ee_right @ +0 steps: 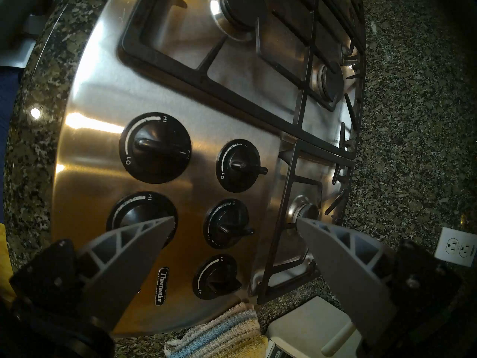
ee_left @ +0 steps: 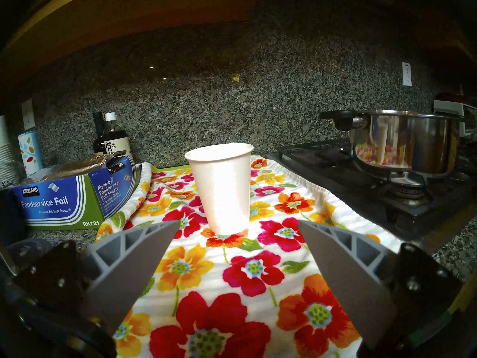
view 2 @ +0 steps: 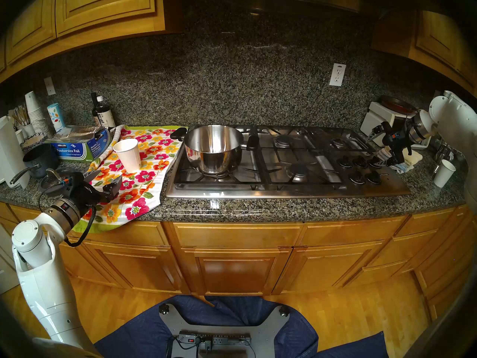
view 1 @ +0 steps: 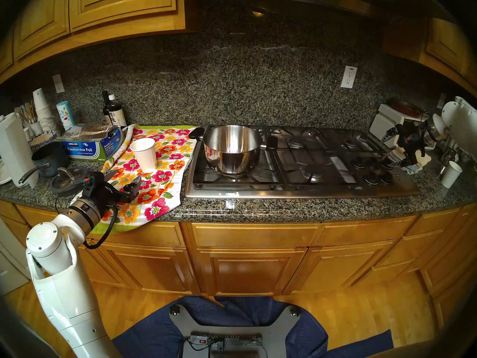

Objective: Pick up the water cup, pour water into the pot, turn on the stove

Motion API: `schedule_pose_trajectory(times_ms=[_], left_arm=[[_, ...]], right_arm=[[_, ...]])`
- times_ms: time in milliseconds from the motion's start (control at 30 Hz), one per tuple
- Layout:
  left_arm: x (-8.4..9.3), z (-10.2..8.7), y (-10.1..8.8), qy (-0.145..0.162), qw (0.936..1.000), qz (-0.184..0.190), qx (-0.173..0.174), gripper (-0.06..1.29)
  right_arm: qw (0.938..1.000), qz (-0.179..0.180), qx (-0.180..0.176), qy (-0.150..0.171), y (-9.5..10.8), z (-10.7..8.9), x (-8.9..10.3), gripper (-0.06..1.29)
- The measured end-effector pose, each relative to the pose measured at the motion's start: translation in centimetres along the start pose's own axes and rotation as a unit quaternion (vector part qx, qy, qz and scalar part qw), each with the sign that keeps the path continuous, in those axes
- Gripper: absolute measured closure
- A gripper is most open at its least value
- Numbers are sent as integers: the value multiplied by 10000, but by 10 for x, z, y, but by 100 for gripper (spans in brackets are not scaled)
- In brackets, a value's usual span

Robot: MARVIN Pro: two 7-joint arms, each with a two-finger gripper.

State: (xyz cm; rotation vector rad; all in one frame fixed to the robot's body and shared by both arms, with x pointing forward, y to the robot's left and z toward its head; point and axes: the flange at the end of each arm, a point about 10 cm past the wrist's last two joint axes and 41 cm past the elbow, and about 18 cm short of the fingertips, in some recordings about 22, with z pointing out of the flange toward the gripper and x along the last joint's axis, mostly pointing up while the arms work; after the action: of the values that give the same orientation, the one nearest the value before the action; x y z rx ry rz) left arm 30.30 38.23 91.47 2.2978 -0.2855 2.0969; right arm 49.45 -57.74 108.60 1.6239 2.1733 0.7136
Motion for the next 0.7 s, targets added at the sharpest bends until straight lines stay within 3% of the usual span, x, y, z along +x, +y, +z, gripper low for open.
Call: schedule_pose_trajectory(times_ms=[400, 700], left_arm=[[-13, 9, -22, 0, 9997, -202, 128, 0], [-17, 27, -32, 122, 9997, -174, 115, 0]], right_arm=[[10000, 2, 9, 2, -1, 1, 0, 0], [10000, 3, 14, 3, -1, 1, 0, 0]])
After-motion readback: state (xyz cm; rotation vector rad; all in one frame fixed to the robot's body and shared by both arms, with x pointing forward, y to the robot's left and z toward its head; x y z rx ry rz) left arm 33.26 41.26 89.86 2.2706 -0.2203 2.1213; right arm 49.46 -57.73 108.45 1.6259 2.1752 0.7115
